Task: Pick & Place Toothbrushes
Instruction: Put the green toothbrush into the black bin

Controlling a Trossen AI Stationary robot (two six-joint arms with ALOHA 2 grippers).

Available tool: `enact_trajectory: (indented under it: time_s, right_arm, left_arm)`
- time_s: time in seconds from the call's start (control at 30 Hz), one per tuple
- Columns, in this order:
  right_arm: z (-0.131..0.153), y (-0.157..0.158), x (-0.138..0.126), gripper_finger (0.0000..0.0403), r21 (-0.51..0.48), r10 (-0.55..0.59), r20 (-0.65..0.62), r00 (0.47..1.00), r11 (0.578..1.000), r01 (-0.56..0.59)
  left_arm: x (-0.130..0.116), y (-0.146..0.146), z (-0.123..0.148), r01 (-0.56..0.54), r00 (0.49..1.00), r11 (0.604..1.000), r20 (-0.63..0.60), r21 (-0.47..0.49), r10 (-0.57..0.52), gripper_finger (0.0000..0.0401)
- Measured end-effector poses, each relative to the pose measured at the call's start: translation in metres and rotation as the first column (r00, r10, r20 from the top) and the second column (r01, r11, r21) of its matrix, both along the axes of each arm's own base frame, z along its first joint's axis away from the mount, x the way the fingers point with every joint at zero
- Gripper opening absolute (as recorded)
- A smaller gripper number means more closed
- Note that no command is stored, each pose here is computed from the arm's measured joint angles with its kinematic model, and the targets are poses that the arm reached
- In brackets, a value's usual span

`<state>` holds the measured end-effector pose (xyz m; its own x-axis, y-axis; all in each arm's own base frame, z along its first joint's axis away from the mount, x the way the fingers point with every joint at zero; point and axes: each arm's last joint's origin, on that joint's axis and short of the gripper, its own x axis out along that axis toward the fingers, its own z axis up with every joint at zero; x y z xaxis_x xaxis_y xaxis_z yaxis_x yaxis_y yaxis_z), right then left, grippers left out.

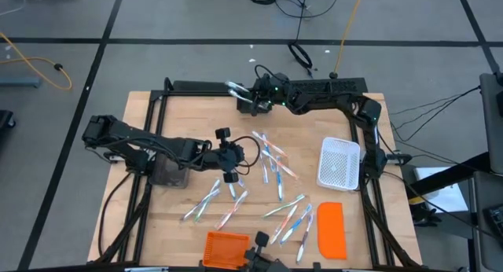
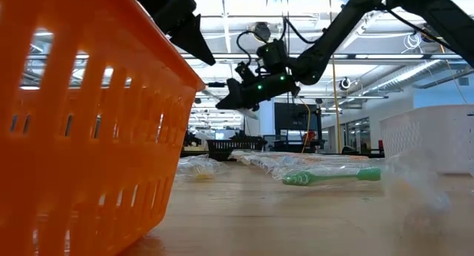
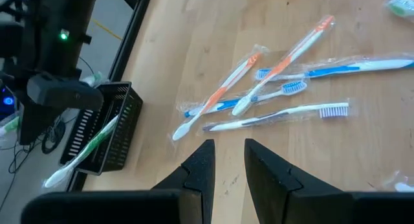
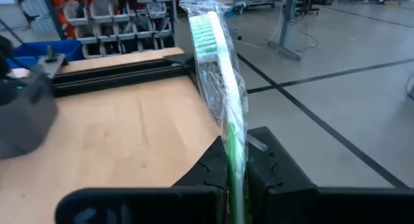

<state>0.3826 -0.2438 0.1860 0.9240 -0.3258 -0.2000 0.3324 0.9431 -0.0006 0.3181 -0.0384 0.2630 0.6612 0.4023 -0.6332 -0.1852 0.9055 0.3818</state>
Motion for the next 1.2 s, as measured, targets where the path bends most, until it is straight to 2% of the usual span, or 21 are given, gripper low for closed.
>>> enact_trajectory:
  time_s: [0.23,0.7,0.9,1.2]
  right_arm:
    - [-0.016,-0.017,-0.007,0.0005,0.032,-0.043,-0.016,0.999,0.999,0.043]
    - [-0.013,-0.019,-0.008,0.0006,0.004,-0.05,0.0,0.999,0.999,0.05]
    - [-0.011,-0.02,-0.008,0.0033,-0.017,-0.104,0.012,0.995,0.994,0.104]
    - [-0.01,-0.018,-0.007,0.0046,-0.04,-0.092,0.017,0.996,0.995,0.092]
  left_arm:
    - [0.002,0.0,0.002,0.008,1.0,1.0,0.022,0.001,-0.008,0.0085]
    - [0.003,0.0,0.003,0.016,0.999,1.0,0.039,0.007,-0.017,0.0085]
    - [0.003,-0.001,0.003,0.017,0.999,1.0,0.038,0.007,-0.017,0.0085]
    - [0.003,0.0,0.003,0.02,0.999,1.0,0.035,0.012,-0.021,0.0085]
